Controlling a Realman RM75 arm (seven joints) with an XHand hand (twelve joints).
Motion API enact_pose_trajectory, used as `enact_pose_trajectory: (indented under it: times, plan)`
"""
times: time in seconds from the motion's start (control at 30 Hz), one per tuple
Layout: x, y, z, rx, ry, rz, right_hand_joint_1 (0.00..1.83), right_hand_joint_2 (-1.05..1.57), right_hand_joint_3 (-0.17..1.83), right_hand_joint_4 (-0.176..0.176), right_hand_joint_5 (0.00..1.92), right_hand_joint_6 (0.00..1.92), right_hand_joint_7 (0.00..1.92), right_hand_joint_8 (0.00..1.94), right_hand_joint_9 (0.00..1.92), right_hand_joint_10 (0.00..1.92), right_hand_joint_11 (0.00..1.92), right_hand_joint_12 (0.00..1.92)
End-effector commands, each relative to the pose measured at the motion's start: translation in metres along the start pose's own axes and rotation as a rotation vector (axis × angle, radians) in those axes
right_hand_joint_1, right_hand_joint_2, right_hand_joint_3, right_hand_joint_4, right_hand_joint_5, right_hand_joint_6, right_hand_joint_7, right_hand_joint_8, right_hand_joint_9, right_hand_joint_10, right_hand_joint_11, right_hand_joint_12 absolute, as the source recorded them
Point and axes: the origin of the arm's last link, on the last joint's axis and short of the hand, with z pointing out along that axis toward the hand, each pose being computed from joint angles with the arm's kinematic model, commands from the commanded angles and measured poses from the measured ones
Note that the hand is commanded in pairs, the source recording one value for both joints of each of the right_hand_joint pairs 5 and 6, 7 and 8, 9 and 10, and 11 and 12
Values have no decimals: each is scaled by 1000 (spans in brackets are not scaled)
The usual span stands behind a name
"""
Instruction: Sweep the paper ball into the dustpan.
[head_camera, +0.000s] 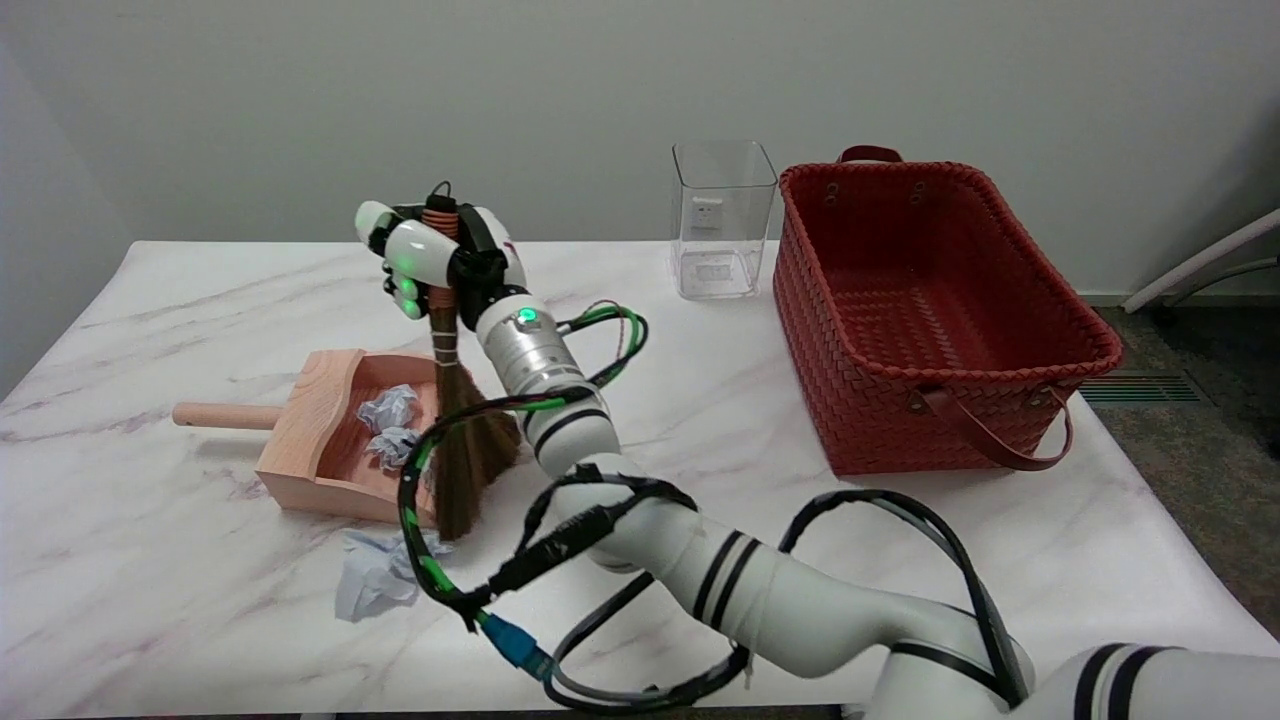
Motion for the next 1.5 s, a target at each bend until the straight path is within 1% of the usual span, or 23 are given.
enact_pose_trajectory:
  times: [0.03, 0.3, 0.47, 0.57, 0.67, 0.73, 0.83, 0.93, 1.1, 1.2, 1.37, 1.5]
  plan:
    - [-54, 3, 50, -171, -129, 283, 938, 978, 1260, 0, 1920, 1920, 1920, 1920, 1920, 1920, 1866, 1866]
    - [-65, -8, 55, -183, -193, 288, 940, 961, 1180, 0, 1920, 1920, 1920, 1920, 1920, 1920, 1846, 1846]
    - [-61, -12, 55, -173, -212, 281, 942, 959, 1163, 0, 1920, 1920, 1920, 1920, 1920, 1920, 1847, 1847]
    - [-51, -16, 53, -155, -208, 281, 943, 960, 1153, 0, 1920, 1920, 1920, 1920, 1920, 1920, 1853, 1853]
    - [-35, -25, 56, -102, -191, 216, 943, 989, 1115, 0, 1920, 1920, 1920, 1920, 1920, 1920, 1871, 1871]
    - [-23, -38, 57, -27, -176, 133, 943, 1025, 1086, 0, 1920, 1920, 1920, 1920, 1920, 1920, 1882, 1882]
    - [-8, -52, 55, 49, -160, 72, 937, 1124, 1032, 0, 1920, 1920, 1920, 1920, 1920, 1920, 1880, 1880]
    - [3, -61, 53, 100, -143, 50, 917, 1210, 1003, 0, 1920, 1920, 1920, 1920, 1920, 1920, 1873, 1873]
    - [0, -81, 49, 163, -154, 26, 914, 1304, 1094, 0, 1920, 1920, 1920, 1920, 1920, 1920, 1869, 1869]
    - [-3, -90, 43, 190, -166, 58, 914, 1319, 1137, 0, 1920, 1920, 1920, 1920, 1920, 1920, 1866, 1866]
    - [3, -98, 27, 232, -168, 93, 914, 1325, 1179, 0, 1920, 1920, 1920, 1920, 1920, 1920, 1865, 1865]
    - [5, -96, 18, 222, -164, 162, 913, 1347, 1213, 0, 1920, 1920, 1920, 1920, 1920, 1920, 1853, 1853]
